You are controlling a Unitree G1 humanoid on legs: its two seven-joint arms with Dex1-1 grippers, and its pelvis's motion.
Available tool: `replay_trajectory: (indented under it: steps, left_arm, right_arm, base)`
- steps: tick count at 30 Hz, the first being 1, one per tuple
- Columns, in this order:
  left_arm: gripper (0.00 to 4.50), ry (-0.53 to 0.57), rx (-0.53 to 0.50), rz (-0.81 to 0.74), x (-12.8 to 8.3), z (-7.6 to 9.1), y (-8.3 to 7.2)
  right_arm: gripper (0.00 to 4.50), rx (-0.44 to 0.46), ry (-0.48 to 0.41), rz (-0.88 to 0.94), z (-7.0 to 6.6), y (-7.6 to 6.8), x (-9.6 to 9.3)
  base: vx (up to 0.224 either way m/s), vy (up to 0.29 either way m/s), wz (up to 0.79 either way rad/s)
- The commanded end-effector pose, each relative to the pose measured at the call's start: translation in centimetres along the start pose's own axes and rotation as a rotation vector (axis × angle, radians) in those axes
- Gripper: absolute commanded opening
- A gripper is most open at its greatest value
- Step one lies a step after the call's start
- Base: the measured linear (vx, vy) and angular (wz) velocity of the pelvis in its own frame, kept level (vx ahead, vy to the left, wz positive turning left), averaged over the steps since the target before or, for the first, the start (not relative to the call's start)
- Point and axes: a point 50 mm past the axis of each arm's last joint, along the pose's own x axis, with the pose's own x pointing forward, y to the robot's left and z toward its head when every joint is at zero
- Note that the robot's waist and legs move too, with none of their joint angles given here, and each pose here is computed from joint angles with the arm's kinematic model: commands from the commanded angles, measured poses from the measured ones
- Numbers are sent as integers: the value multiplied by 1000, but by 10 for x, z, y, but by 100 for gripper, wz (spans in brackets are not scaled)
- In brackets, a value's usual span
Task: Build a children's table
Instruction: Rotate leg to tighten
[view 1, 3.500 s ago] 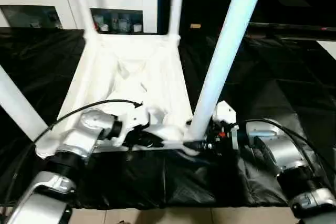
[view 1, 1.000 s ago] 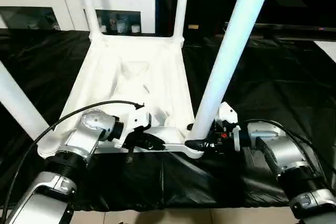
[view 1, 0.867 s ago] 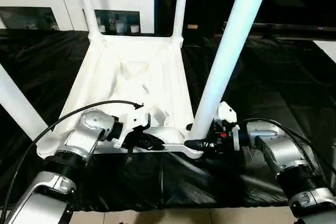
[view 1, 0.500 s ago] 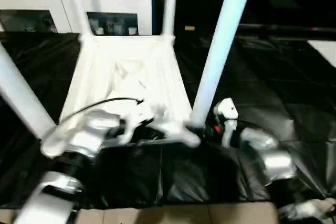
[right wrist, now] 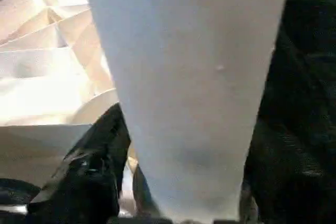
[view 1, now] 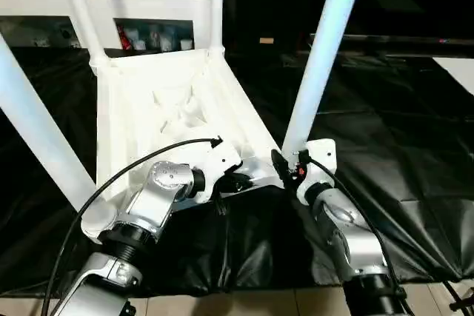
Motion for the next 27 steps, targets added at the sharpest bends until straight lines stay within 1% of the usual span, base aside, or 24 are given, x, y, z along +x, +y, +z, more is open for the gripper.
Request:
replay_trajectory:
  steps: [1,3,4,6,7,8,9,10,13,16,17,18,20,21,22,26,27]
  left_arm:
    - [0,-10,-22,-105,13,-7,-17]
    - [0,-18,-28,-111,8,-8,-15]
    - [0,-23,-7,-120,4,-9,-14]
    - [0,-21,-3,-127,1,-10,-13]
    - [0,-16,-1,-147,-5,-13,-11]
    - [0,-12,2,-166,-9,-16,-9]
    - [0,-6,2,-180,-13,-18,-7]
    - [0,-3,1,-185,-15,-19,-6]
    - [0,20,25,-240,-26,-23,-2]
    - [0,29,30,-278,-32,-25,0]
    - [0,32,31,-283,-33,-26,0]
    - [0,42,37,-300,-36,-27,2]
    - [0,49,40,-305,-37,-27,2]
    - [0,54,43,-312,-39,-28,3]
    - [0,57,43,-315,-40,-28,4]
    - [0,67,47,-325,-43,-30,5]
    - [0,73,47,-323,-44,-31,6]
  right_arm:
    - [350,35,49,194,-6,24,6]
    - [350,11,43,271,-2,21,5]
    - [350,-9,49,326,0,18,3]
    - [350,-27,56,360,0,17,2]
    - [350,-76,75,441,1,14,-1]
    - [350,-103,90,507,2,11,-3]
    - [350,-124,109,570,3,8,-5]
    - [350,-130,116,597,3,7,-6]
    - [350,-193,182,758,5,-2,-14]
    - [350,-202,223,851,6,-7,-17]
    - [334,-204,230,869,6,-8,-18]
    - [323,-210,259,928,6,-10,-19]
    - [323,-215,270,951,6,-11,-20]
    - [313,-221,283,989,7,-12,-20]
    - [294,-218,285,1005,8,-11,-20]
    - [278,-210,285,1039,10,-10,-17]
    - [258,-203,285,1053,9,-7,-16]
  base:
    - [0,0,0]
    - [0,0,0]
    - [0,0,0]
    - [0,0,0]
    - [0,0,0]
    - [0,0,0]
    - [0,0,0]
    - [0,0,0]
    - [0,0,0]
    - [0,0,0]
    - [0,0,0]
    - [0,0,0]
    - [0,0,0]
    - [0,0,0]
    - [0,0,0]
    - [0,0,0]
    - [0,0,0]
